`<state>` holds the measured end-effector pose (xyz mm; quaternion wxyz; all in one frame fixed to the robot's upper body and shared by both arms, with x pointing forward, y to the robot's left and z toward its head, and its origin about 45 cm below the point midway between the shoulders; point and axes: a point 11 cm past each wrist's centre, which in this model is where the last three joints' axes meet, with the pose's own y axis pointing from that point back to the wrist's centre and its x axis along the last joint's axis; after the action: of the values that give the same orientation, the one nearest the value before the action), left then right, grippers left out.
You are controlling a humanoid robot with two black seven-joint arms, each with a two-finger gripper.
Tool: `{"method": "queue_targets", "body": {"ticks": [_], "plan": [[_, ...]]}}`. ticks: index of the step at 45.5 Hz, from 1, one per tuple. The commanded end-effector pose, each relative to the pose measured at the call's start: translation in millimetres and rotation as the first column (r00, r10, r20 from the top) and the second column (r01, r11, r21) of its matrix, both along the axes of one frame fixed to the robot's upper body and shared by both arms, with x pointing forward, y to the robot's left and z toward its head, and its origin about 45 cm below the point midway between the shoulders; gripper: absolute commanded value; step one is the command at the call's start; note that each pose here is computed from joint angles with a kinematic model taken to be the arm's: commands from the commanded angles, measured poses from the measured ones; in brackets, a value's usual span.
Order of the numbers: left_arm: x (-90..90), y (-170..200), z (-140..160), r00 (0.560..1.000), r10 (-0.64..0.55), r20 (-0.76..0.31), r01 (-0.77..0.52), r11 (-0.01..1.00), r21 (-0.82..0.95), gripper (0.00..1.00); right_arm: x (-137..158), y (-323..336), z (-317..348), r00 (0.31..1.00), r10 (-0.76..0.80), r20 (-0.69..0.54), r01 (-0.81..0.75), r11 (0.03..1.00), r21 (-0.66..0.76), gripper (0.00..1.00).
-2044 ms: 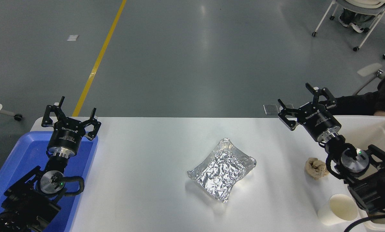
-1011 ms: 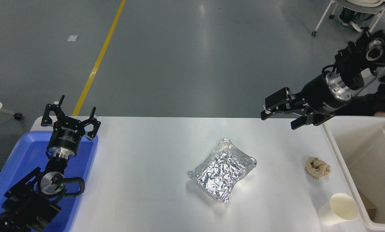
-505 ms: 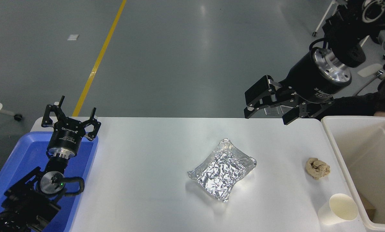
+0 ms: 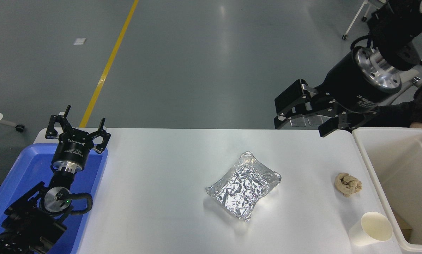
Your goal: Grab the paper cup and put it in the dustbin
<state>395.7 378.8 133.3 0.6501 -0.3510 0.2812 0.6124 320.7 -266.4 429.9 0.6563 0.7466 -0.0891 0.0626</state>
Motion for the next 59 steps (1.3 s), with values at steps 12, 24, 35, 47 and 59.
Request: {"method": "queue_targets", "body": {"ticks": [12, 24, 35, 47, 59], "plan": [[0.0, 0.6, 0.3, 1.000, 0.001, 0.001, -0.001, 1.000, 0.001, 1.00, -85.2, -188.6, -100.0, 0.969, -0.160, -0.186, 0.126, 0.975, -0.185, 1.00], [0.0, -0.1, 0.0, 1.000, 0.000, 0.000, 0.000, 1.000, 0.000, 1.00, -137.9, -218.1, -165.5, 0.930, -0.228, -0.289, 0.206, 0.973, -0.105, 1.00], [0.0, 0.6, 0.3, 1.000, 0.001, 0.001, -0.001, 1.000, 0.001, 1.00, -131.3, -216.4, -195.6, 0.945, -0.240, -0.224, 0.229, 0.971, -0.076, 1.00], [0.0, 0.5, 0.4, 1.000, 0.000, 0.002, 0.000, 1.000, 0.001, 1.00, -107.6, -211.1, -221.1, 0.966, -0.209, -0.154, 0.196, 0.976, -0.096, 1.00], [0.2, -0.5, 0.3, 1.000, -0.001, 0.001, 0.001, 1.000, -0.001, 1.00, -92.4, -206.1, -247.7, 0.976, -0.192, -0.108, 0.180, 0.978, -0.106, 1.00]]}}
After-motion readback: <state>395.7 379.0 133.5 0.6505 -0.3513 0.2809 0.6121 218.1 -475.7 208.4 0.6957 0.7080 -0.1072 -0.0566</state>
